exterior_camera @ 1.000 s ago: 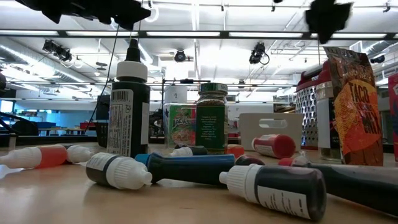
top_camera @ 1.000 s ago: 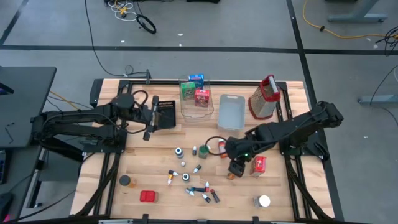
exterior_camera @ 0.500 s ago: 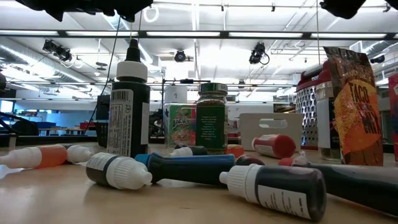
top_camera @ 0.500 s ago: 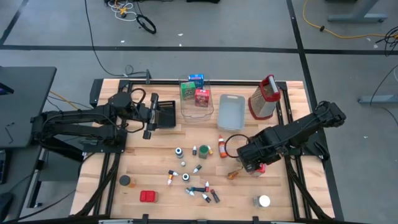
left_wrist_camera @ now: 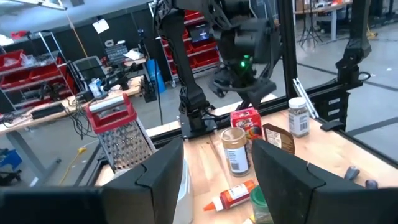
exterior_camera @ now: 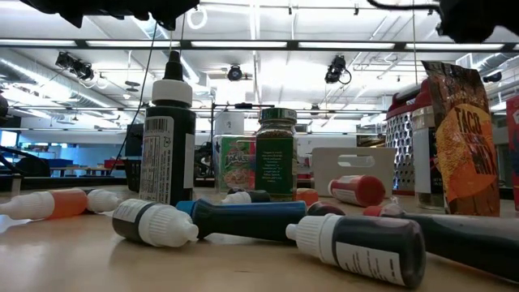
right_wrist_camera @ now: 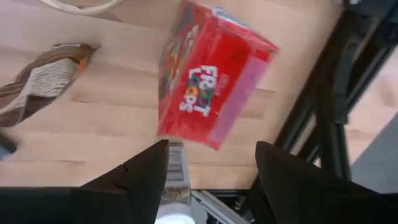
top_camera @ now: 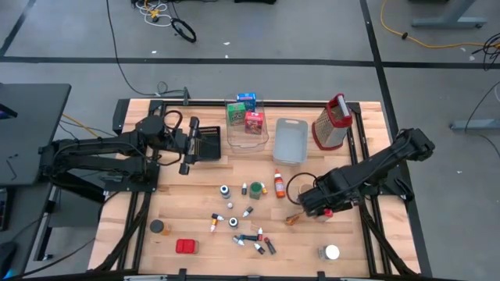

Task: Pick & Place Kitchen Items
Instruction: Put the red cereal box into the transparent bin

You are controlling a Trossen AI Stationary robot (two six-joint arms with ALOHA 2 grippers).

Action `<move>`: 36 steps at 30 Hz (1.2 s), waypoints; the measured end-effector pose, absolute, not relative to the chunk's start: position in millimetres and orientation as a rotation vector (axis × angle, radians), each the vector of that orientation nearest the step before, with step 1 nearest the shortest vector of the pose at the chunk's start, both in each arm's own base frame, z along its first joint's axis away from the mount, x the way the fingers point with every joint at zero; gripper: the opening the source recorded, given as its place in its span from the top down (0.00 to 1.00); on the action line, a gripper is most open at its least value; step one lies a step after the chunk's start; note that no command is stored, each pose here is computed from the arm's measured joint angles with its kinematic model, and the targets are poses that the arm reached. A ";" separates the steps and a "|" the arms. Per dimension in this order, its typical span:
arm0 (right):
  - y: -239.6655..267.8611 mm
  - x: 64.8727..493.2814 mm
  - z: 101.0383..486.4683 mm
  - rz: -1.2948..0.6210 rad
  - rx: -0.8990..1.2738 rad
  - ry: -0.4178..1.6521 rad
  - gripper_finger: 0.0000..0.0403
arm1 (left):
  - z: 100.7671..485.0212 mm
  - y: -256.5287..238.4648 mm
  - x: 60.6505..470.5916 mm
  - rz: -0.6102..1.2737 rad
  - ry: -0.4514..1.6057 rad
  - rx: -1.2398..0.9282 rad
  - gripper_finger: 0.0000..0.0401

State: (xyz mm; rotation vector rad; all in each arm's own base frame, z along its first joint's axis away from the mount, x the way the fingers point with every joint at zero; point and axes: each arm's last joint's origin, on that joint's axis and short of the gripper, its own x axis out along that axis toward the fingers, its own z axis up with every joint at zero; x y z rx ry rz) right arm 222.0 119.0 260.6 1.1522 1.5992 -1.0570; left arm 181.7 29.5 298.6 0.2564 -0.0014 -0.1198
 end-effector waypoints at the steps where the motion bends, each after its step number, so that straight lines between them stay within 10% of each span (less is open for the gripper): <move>1: 119.2 222.3 256.2 -1.050 1.158 1.601 0.38 | 298.6 29.5 181.7 -0.120 -0.001 0.247 0.50; 36: 117.1 222.0 257.7 -1.058 1.103 1.557 0.38 | 298.2 29.4 181.7 -0.120 0.004 0.234 0.50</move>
